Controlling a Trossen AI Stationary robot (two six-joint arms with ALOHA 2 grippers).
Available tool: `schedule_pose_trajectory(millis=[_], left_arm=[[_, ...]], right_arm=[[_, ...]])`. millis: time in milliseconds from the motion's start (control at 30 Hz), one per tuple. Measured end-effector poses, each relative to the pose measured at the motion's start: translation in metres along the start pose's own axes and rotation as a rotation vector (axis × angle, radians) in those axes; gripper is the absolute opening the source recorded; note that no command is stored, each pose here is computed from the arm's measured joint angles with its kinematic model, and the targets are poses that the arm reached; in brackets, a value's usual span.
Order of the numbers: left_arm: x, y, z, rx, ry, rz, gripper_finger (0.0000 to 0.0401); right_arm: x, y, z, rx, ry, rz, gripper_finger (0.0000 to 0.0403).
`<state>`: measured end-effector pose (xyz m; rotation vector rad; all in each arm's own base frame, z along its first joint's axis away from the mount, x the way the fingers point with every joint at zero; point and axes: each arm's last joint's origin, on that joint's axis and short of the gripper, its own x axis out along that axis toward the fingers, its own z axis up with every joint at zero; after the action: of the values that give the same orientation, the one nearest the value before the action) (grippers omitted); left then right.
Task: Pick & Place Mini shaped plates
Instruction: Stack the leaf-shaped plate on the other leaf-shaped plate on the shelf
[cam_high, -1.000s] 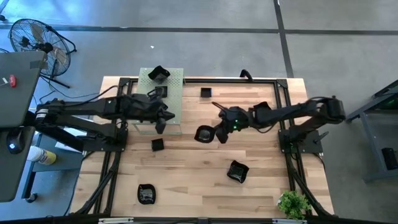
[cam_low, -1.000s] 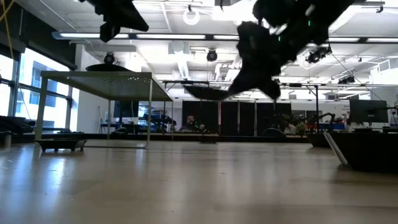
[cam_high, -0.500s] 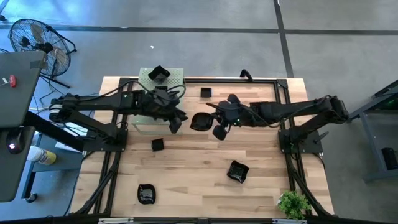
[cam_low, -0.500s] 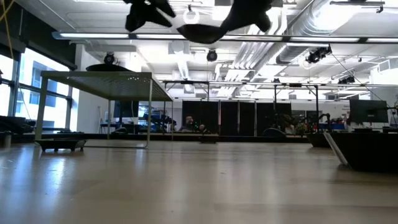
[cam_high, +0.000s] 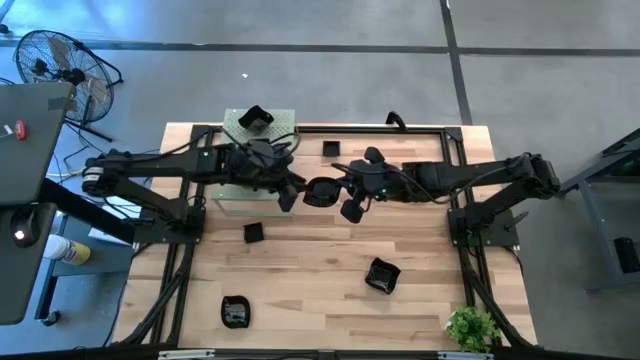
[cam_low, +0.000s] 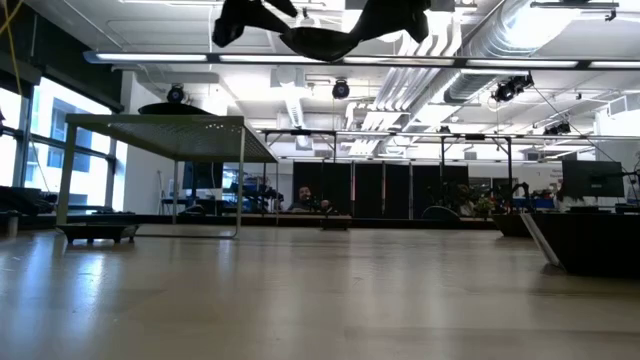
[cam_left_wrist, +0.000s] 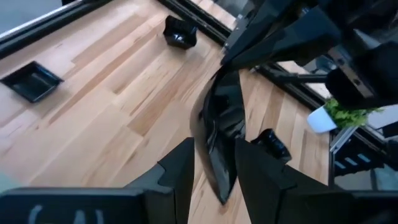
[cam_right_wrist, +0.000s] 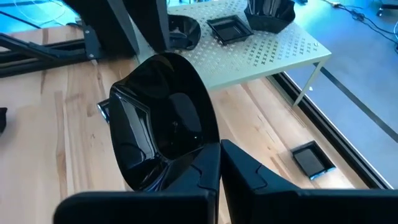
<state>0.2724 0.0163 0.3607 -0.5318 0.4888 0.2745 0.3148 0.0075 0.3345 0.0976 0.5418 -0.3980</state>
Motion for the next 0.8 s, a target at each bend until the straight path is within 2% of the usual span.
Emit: schedule_pose_trajectory(millis=[233,533,700,800], left_arm=[[0.0081,-0.0012,0.0002,-0.027,-0.009,-0.002,0.0103],[0.0081,-0.0018,0.0013,0.004,-0.021,-0.008,0.001],[0.0081,-0.0011,0.0014,0.005,-0.021,-0.003,0.0004],[0.0081,-0.001,0.0013,0.006,-0.019,-0.002,0.0001]], right_arm=[[0.0,0.0002,-0.0003,-0.01,0.005,0.007,0.0003],[-0.0002,0.0005,-0.0004,-0.011,0.007,0.019,0.0003],[-0.0001,0.0005,-0.0004,-0.006,0.007,0.02,0.0007],[-0.0002,0.0009,0.0003,0.001,0.004,0.032,0.0029]])
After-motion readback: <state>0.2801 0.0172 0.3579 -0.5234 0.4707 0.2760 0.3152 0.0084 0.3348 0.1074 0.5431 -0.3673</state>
